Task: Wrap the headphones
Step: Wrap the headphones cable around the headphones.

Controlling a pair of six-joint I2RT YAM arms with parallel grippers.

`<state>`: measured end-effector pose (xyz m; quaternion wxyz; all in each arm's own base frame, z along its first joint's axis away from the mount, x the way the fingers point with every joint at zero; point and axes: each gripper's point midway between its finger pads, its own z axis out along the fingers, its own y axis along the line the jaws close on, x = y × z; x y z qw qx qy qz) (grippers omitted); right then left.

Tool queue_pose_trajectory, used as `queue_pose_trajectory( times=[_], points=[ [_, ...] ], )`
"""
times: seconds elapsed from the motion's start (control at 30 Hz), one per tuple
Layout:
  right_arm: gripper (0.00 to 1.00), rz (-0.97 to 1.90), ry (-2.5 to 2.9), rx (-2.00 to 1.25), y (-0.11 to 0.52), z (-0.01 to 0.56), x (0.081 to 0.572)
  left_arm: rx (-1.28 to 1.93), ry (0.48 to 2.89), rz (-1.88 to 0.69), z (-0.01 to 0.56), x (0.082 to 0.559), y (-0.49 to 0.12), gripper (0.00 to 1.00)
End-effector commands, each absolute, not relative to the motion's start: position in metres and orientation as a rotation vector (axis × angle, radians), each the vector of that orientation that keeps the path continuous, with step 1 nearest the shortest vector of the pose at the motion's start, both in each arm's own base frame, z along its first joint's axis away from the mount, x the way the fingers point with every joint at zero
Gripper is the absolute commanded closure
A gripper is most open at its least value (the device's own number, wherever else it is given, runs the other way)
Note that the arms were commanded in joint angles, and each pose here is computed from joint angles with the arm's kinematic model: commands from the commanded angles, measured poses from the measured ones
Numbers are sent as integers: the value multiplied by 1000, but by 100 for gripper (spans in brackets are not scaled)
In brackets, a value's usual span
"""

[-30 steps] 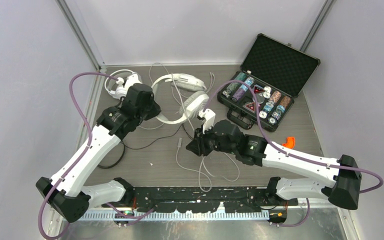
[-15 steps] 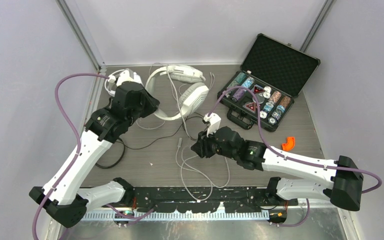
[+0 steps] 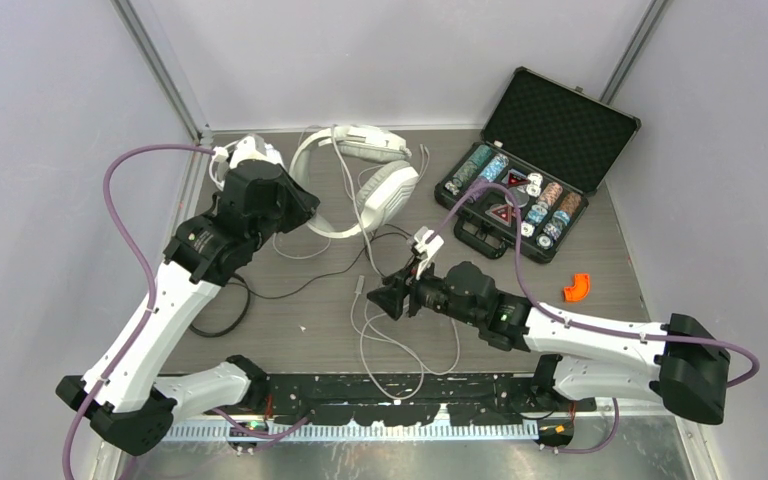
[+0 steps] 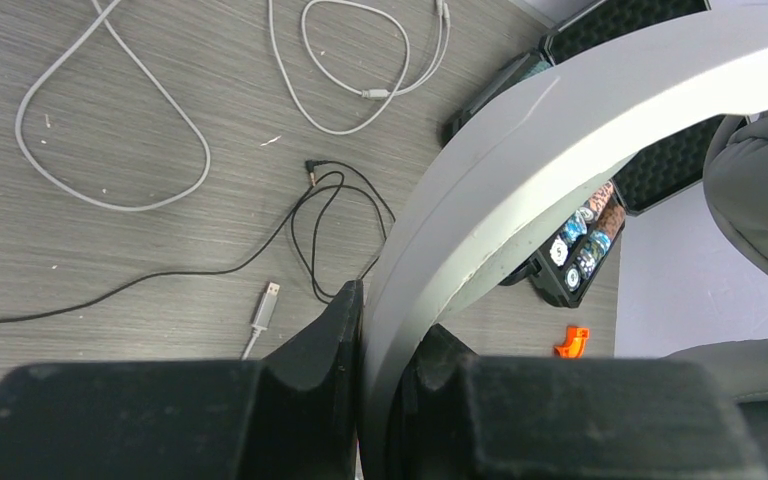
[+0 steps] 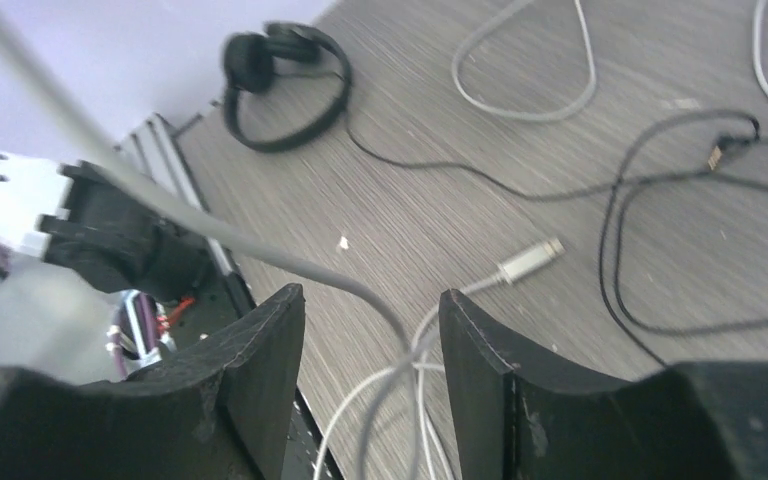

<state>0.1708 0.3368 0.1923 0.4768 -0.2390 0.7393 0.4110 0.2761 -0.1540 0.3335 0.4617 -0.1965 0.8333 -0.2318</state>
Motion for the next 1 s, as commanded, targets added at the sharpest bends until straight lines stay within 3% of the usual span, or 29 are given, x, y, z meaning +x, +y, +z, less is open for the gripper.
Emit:
queue_pose_trajectory(
  times=[0.0,0.23,0.63,0.97],
  points=[
    [42,1160,1471,-629,350,264,159,-500,1922,-657,371,283,-156,100],
    [39,1123,1384,-651,360,288,166,-487,1934,-688,370,284,-162,100],
    [44,987,1353,-564,383,266,207,-452,1916,-689,395,283,-162,100],
    [61,964,1423,-367,361,218,228,-419,1872,-748,440,272,-162,100]
  ],
)
